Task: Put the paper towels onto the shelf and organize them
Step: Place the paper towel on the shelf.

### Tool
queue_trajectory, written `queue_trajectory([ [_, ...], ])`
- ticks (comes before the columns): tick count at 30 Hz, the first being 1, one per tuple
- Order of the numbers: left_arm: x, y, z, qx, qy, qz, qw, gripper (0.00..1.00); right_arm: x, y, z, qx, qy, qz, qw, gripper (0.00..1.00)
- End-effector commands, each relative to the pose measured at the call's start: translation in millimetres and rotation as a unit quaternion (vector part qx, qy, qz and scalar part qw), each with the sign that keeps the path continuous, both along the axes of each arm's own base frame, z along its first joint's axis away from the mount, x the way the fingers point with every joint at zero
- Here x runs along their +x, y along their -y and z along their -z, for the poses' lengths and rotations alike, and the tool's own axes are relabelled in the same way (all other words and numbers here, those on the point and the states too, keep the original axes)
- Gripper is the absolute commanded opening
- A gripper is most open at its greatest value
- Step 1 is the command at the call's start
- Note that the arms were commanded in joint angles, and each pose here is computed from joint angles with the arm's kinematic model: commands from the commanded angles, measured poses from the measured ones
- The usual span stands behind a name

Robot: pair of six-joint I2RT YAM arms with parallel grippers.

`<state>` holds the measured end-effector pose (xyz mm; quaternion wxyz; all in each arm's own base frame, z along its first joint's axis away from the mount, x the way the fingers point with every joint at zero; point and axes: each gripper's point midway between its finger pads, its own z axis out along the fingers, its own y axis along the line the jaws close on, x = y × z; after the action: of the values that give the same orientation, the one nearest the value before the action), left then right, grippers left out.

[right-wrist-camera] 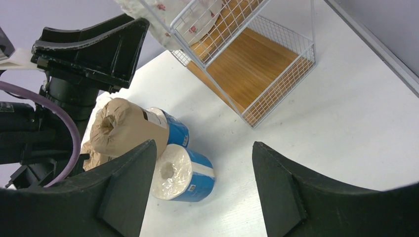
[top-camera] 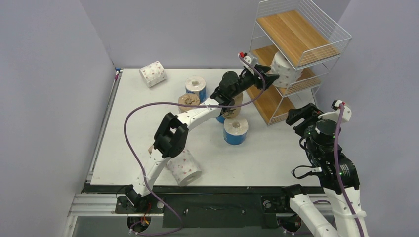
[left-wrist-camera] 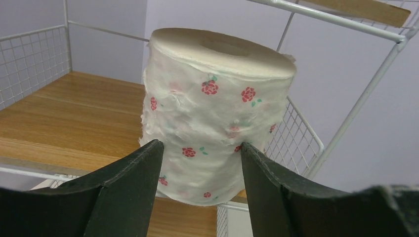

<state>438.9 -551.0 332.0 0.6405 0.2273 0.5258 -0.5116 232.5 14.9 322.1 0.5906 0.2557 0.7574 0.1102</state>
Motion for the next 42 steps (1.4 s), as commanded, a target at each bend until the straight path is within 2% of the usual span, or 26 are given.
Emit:
queue_trajectory([
  [1, -5.5, 12.6, -18.3, -0.027, 0.002, 0.005, 1.000, 0.58, 0.3, 3.4, -9.4, 0.005, 0.027, 0.013, 1.000, 0.66],
  [8, -12.1, 20.5, -25.8, -0.035, 0.007, 0.010, 0.999, 0.63, -0.6, 3.0, -7.3, 0.004, 0.026, 0.012, 1.000, 0.66],
  [11, -12.6, 6.0, -37.5, -0.043, 0.014, -0.008, 0.999, 0.67, -2.0, 3.3, -10.9, 0.002, 0.028, 0.012, 1.000, 0.67],
  [14, -15.7, -18.0, -69.3, -0.072, 0.030, -0.021, 0.997, 0.72, -2.8, 4.3, -13.0, 0.000, 0.030, 0.013, 0.999, 0.66],
  [23, 7.7, -60.6, -73.2, -0.136, -0.047, -0.026, 0.989, 0.76, -7.5, 7.0, -17.3, -0.004, 0.031, 0.019, 0.999, 0.66],
  [26, 12.4, -58.9, -72.8, -0.156, -0.073, 0.001, 0.985, 0.76, -8.5, 7.7, -21.7, -0.006, 0.032, 0.021, 0.999, 0.66],
  [32, 19.2, -45.2, -73.3, -0.149, -0.083, 0.021, 0.985, 0.76, -9.6, 13.2, -29.3, -0.007, 0.036, 0.038, 0.999, 0.66],
  [36, 22.7, -35.6, -67.9, -0.145, -0.097, 0.030, 0.984, 0.70, -15.2, 25.7, -36.2, -0.003, 0.045, 0.075, 0.996, 0.66],
  [40, 21.4, -24.0, -59.4, -0.132, -0.103, 0.037, 0.985, 0.52, -21.0, 33.8, -47.0, 0.003, 0.063, 0.100, 0.993, 0.61],
  [42, 21.1, -16.3, -52.4, -0.120, -0.111, 0.039, 0.986, 0.46, -22.9, 35.5, -52.2, 0.006, 0.073, 0.104, 0.992, 0.58],
])
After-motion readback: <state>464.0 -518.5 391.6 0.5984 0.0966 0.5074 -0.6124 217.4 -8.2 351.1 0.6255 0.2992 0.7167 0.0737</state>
